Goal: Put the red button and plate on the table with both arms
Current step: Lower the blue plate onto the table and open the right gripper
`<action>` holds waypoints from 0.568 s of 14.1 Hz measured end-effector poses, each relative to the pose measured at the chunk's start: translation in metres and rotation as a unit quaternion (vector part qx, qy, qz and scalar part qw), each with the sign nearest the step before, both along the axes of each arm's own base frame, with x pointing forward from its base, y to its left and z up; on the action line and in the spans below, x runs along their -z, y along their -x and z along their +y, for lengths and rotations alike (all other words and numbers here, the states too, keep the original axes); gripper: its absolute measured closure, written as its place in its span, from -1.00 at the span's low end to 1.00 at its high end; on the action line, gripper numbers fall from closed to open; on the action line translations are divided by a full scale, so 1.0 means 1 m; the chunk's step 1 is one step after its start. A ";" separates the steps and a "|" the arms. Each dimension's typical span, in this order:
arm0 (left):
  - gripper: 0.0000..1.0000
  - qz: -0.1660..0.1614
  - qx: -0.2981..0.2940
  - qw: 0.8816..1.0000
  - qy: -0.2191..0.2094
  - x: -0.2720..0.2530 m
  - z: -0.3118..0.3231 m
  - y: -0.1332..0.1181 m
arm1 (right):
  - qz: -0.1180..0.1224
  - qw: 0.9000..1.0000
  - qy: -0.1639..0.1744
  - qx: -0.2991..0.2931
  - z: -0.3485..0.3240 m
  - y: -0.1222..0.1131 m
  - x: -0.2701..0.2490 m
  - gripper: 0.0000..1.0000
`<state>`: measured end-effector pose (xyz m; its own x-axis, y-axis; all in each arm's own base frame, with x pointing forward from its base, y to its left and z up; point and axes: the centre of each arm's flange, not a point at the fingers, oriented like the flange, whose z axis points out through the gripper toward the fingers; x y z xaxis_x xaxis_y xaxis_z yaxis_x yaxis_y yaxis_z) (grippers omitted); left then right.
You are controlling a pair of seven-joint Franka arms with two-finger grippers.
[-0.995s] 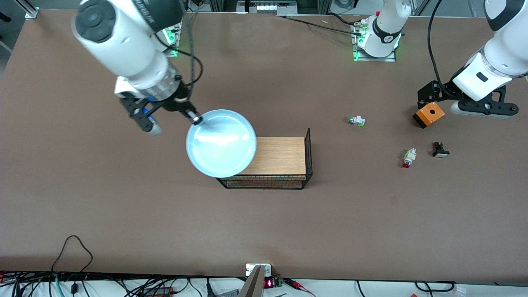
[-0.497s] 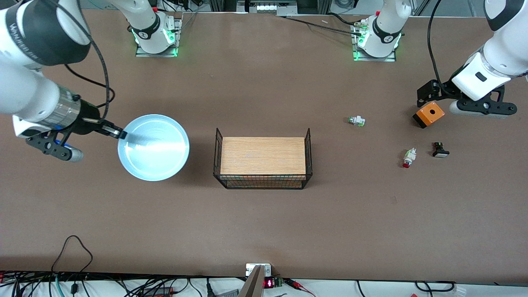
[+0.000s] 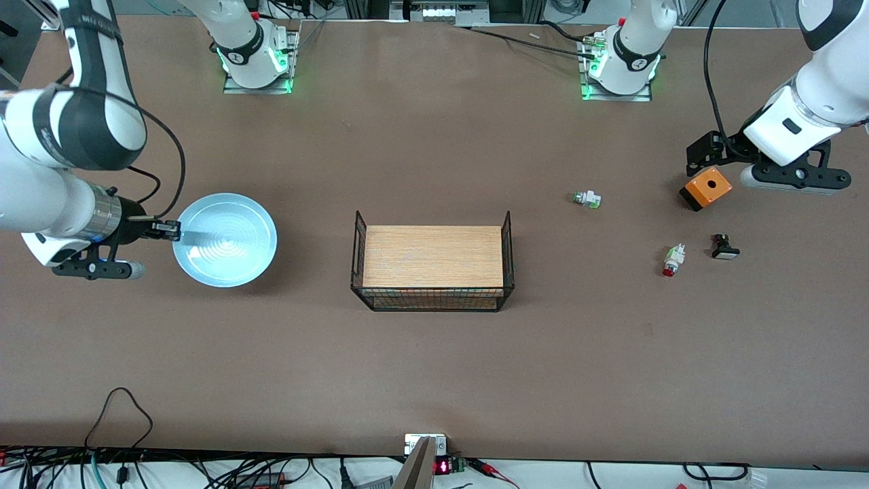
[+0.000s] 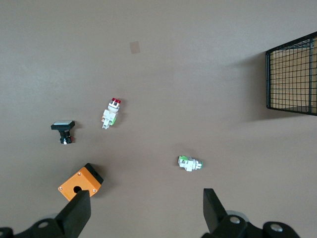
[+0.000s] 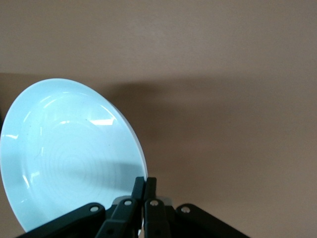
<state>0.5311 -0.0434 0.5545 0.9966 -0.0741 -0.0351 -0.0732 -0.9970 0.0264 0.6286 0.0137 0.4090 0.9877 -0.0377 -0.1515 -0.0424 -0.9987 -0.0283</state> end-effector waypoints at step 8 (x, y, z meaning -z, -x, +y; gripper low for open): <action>-1.00 -0.001 0.000 1.000 0.000 -0.001 0.000 0.000 | -0.026 0.999 -0.003 -0.041 -0.054 0.061 0.149 0.95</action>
